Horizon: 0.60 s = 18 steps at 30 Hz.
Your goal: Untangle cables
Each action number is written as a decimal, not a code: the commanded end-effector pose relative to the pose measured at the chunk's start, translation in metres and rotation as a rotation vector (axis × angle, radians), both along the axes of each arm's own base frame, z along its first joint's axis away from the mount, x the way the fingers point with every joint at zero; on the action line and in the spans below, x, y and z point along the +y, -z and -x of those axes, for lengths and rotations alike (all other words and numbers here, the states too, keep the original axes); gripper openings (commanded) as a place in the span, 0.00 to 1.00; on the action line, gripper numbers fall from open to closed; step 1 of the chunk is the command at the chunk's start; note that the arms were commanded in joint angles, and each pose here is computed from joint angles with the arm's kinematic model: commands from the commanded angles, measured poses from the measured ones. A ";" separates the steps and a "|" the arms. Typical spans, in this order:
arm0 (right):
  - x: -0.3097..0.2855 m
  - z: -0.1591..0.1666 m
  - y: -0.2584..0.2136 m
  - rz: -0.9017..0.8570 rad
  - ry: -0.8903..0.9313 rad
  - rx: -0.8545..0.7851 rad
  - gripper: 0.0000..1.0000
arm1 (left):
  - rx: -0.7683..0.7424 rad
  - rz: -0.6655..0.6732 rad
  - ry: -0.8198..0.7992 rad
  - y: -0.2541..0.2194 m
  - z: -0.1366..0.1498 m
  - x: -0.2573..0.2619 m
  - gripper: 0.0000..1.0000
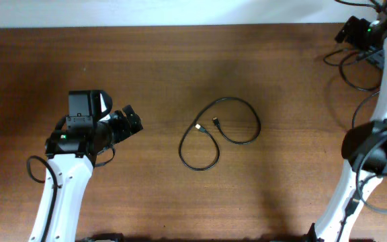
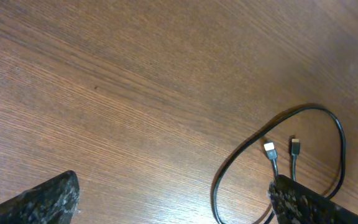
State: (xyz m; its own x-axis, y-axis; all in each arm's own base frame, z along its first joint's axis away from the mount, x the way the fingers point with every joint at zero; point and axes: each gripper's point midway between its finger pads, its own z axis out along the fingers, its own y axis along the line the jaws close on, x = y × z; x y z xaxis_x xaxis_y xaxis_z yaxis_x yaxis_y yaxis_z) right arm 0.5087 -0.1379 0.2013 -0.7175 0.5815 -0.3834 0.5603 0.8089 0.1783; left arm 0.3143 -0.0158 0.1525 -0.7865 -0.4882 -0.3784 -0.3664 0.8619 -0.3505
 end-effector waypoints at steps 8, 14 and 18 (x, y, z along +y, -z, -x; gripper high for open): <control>0.148 0.067 0.004 -0.117 -0.408 0.275 0.99 | -0.003 -0.003 0.018 -0.001 0.000 -0.001 0.99; 0.213 0.094 0.046 -0.060 -0.566 0.451 0.99 | -0.004 -0.002 0.018 -0.001 -0.001 -0.001 0.99; 0.253 0.135 0.097 -0.033 -0.892 0.625 0.99 | -0.004 -0.003 0.018 -0.001 -0.001 -0.001 0.99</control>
State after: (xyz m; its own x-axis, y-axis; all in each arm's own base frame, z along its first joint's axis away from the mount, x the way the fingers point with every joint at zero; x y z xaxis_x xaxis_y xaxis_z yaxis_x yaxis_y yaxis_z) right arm 0.3945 0.0975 0.1298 -0.9909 -0.0323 0.1308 -0.0219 0.9965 0.0807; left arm 0.3143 -0.0158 0.1525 -0.7866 -0.4882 -0.3780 -0.3666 0.8619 -0.3503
